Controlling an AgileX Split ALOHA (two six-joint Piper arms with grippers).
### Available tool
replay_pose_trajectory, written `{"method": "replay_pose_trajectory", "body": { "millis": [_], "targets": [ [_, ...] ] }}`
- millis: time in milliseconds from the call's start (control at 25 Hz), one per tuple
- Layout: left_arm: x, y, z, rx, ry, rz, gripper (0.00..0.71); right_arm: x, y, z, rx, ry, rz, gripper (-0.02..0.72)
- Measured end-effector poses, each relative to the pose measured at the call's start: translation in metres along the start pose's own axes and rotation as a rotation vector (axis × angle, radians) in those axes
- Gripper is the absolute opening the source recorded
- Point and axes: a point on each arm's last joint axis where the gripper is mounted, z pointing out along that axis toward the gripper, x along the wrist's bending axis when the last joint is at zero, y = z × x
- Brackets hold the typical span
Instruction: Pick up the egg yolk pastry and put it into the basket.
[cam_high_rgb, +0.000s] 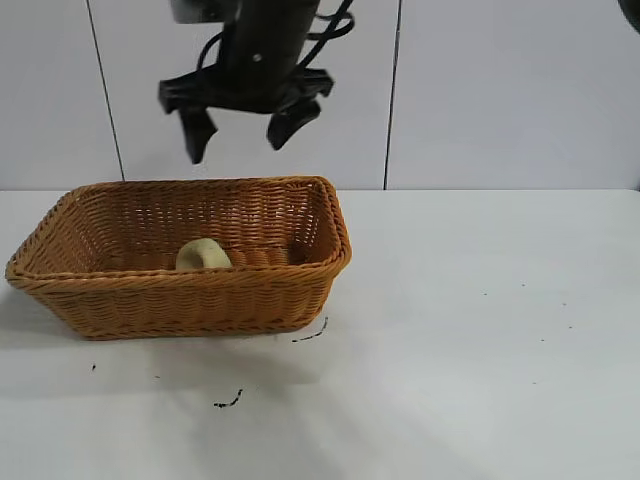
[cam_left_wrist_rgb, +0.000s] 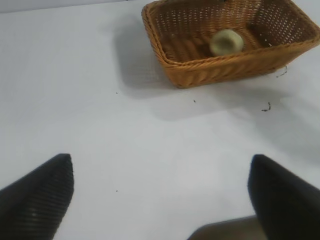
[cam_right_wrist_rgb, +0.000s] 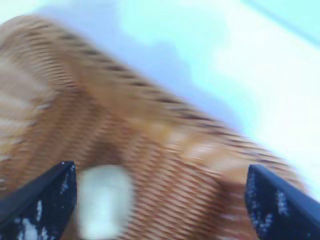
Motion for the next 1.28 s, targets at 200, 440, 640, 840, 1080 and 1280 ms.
{"method": "replay_pose_trajectory", "body": {
  "millis": [200, 440, 640, 840, 1080, 1280],
  "targets": [
    [0.0, 0.0, 0.0, 0.0, 0.0, 0.0, 0.695, -0.094, -0.008, -0.005, 0.076, -0.1, 0.146, 0.636],
    [0.0, 0.0, 0.0, 0.0, 0.0, 0.0, 0.695, -0.183, -0.03, -0.019, 0.151, -0.184, 0.264, 0.636],
    [0.0, 0.0, 0.0, 0.0, 0.0, 0.0, 0.695, -0.223, -0.043, -0.028, 0.163, -0.218, 0.331, 0.633],
    [0.0, 0.0, 0.0, 0.0, 0.0, 0.0, 0.695, -0.235, -0.043, -0.046, 0.136, -0.237, 0.355, 0.633],
    [0.0, 0.0, 0.0, 0.0, 0.0, 0.0, 0.695, -0.226, -0.05, -0.1, 0.134, -0.274, 0.347, 0.632],
    [0.0, 0.0, 0.0, 0.0, 0.0, 0.0, 0.695, -0.198, -0.086, -0.16, 0.179, -0.272, 0.348, 0.632]
  ]
}}
